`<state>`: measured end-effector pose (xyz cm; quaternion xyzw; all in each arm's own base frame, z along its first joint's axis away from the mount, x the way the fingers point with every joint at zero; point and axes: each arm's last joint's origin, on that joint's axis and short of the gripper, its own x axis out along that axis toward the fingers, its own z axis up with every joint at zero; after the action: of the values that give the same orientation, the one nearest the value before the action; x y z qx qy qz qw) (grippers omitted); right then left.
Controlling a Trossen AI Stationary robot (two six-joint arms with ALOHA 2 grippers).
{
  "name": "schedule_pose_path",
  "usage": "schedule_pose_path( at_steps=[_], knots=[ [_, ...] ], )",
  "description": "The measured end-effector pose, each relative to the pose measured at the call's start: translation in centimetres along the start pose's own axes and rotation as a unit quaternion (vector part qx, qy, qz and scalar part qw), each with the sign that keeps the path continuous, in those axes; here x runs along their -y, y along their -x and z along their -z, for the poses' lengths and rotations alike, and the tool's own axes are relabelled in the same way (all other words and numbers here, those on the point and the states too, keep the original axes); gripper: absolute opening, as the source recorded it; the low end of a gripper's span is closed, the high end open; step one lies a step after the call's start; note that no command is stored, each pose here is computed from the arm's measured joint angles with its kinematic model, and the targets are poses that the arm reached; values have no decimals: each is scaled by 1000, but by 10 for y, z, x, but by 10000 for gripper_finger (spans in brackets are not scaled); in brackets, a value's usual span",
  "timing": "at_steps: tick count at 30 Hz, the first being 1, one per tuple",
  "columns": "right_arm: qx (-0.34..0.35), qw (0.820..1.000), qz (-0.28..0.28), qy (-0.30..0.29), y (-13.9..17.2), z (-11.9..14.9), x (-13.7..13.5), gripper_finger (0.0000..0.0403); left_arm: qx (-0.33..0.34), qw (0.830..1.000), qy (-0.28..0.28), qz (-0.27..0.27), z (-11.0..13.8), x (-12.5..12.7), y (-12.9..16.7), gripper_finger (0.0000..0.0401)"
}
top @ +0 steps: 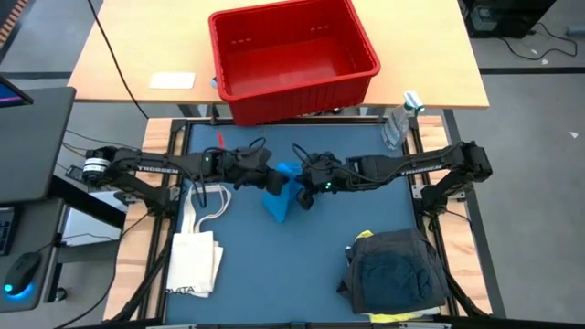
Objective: Fold laundry
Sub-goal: Fold the light blue boxer
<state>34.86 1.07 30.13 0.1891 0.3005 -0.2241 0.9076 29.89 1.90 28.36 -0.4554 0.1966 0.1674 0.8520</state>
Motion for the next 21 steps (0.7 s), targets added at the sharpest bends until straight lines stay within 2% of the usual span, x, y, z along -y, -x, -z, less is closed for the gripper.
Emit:
schedule_pose_path(
  at_steps=[2, 7, 9, 12, 15, 18, 21],
  knots=[
    [4, 1000, -1, -3, 8, -3, 2, 28, -21, 1000, 3, -16, 7, -1, 1, 23],
    [-3, 1000, 4, -11, 23, -4, 8, 17, -86, 990, 36, -107, 25, -14, 5, 14],
    [-16, 1000, -9, -24, 26, -4, 8, 10, -97, 986, 47, -124, 30, -16, 6, 14],
    [-30, 997, -58, -50, 27, -5, 4, 9, -106, 987, 50, -113, 38, -10, 7, 14],
    [-21, 996, -55, -68, 19, -3, -2, 11, -98, 988, 50, -112, 41, -8, 4, 15],
    [-21, 995, -59, -72, 1, 0, -6, 14, -74, 989, 55, -116, 35, -12, -4, 15],
    [-19, 994, -80, -77, -14, 1, -11, 30, -51, 992, 63, -96, 27, -11, -7, 20]
  ],
)
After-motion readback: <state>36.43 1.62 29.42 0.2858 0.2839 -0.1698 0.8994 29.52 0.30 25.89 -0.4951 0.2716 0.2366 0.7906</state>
